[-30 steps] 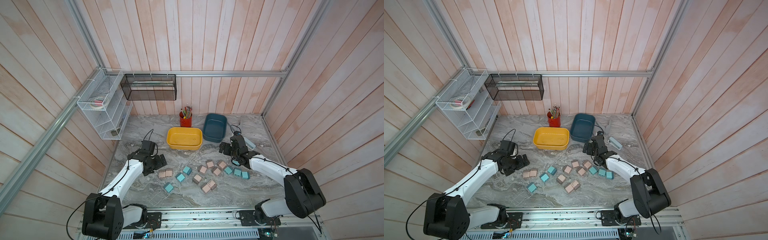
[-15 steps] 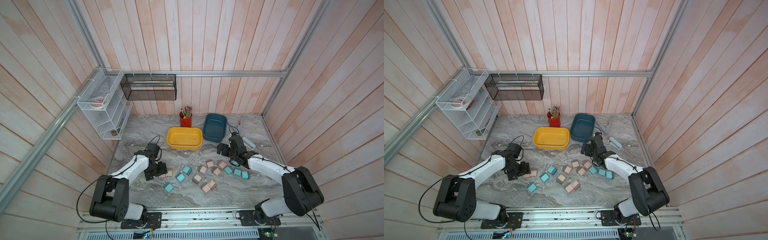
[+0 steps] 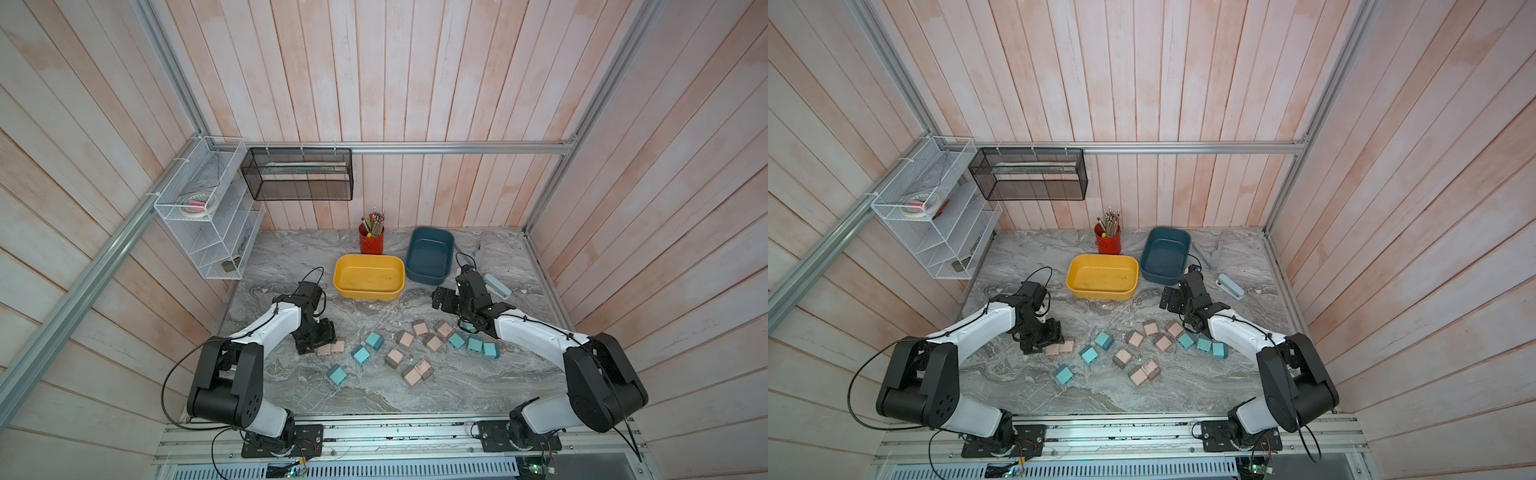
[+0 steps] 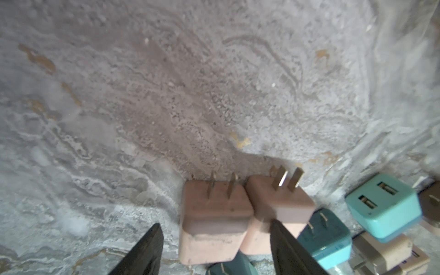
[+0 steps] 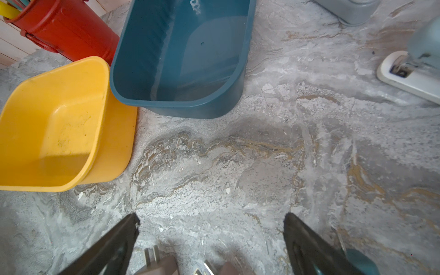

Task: Place the plugs by color into the storage box
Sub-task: Pick up the plug from the center of the board.

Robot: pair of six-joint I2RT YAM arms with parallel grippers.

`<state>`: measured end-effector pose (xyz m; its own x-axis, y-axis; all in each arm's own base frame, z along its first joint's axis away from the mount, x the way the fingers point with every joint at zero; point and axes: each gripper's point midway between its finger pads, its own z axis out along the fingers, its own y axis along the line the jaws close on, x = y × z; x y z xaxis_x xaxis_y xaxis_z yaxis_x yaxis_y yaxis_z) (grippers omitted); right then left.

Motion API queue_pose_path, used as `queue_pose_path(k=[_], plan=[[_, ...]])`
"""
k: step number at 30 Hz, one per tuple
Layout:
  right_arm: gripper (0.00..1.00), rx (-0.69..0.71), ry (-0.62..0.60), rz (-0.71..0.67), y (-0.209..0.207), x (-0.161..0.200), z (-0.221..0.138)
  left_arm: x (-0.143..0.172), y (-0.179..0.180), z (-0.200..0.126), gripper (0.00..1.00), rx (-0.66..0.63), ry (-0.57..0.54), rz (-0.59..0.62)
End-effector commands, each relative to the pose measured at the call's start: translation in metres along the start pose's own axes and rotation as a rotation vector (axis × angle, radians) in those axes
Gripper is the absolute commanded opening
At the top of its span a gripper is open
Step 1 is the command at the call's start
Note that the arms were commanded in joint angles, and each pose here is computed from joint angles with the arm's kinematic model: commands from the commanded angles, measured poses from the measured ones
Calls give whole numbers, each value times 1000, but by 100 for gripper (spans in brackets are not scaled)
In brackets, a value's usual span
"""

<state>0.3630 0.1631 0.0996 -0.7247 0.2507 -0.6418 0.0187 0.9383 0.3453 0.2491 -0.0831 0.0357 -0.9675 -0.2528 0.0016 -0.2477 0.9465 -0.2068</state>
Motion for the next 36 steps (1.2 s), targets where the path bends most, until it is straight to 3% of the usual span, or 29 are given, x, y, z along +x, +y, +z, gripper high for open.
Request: queue_pose_path(k=[1,14,36], plan=[[98,-5,23,-5,2,8,3,10,28,21,69,-138,45,-6],[98,-18,22,-12,3,10,1,35,51,-1,68,-254,67,-79],[98,-50,37,-37,10,12,-1,2,35,23,65,-210,31,-47]])
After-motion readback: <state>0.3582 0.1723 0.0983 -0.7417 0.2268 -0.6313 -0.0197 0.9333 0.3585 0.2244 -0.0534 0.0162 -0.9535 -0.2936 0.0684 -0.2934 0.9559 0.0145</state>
